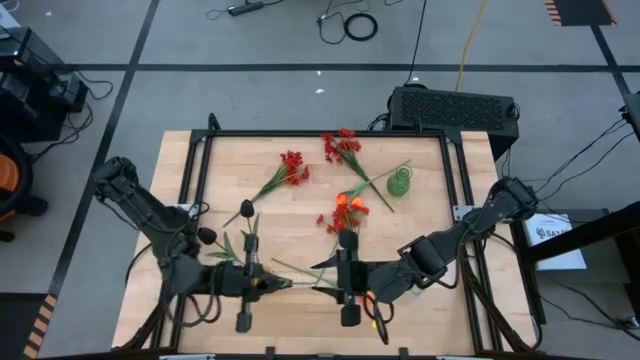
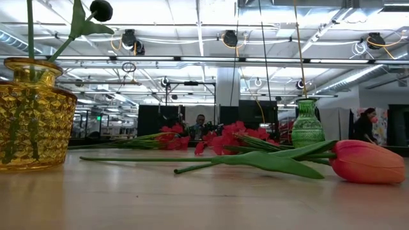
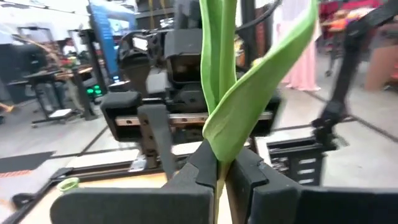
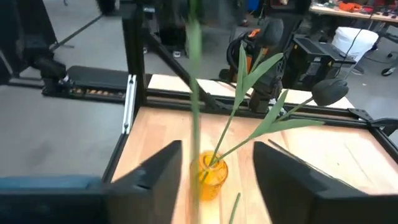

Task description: Sort flowers into vase by color

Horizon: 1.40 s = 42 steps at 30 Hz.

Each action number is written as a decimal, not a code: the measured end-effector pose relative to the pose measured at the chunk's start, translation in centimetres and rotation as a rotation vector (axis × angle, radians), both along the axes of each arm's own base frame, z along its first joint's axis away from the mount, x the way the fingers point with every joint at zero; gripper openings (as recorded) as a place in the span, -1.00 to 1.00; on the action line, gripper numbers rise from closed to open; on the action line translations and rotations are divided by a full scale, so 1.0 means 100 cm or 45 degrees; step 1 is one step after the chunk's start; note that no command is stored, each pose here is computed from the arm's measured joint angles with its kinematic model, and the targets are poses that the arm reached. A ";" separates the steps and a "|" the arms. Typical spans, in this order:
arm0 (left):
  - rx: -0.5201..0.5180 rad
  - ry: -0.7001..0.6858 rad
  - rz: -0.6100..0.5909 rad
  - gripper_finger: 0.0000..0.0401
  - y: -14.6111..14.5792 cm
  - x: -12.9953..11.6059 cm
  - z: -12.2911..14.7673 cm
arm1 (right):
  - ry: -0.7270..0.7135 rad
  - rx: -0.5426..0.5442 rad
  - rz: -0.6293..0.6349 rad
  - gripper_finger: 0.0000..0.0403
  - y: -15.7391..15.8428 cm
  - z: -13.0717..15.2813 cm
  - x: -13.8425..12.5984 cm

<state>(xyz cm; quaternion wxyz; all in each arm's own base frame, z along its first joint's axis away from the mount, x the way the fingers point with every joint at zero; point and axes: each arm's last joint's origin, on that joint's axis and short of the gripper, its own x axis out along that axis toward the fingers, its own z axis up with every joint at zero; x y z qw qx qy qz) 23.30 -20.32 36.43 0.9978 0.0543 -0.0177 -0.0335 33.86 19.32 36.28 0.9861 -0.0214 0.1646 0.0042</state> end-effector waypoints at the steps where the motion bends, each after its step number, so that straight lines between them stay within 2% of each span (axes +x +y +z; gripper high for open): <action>1: -0.004 0.003 -0.021 -0.93 -0.002 -0.005 0.002 | 0.015 -0.009 0.008 0.02 0.000 0.002 -0.005; 6: -0.044 0.032 -0.098 -0.93 -0.016 -0.032 0.006 | 0.119 0.004 0.016 0.23 -0.002 0.012 -0.031; 12: -0.008 0.075 0.113 -0.92 -0.035 -0.066 0.000 | 0.172 -0.020 0.002 0.26 0.001 0.013 -0.047; 17: 0.030 0.116 0.189 -0.92 -0.045 -0.083 -0.011 | 0.165 -0.042 -0.011 0.26 0.002 0.013 -0.047; 21: 0.112 0.156 0.218 -0.92 -0.048 -0.084 -0.022 | 0.165 -0.043 -0.015 0.26 0.002 0.013 -0.047; 27: 0.143 0.210 0.244 -0.92 -0.046 -0.085 -0.033 | 0.164 -0.043 -0.014 0.26 0.002 0.013 -0.047; 42: 0.120 0.270 0.263 -0.92 -0.042 -0.091 -0.044 | 0.168 -0.034 -0.017 0.26 0.002 0.013 -0.047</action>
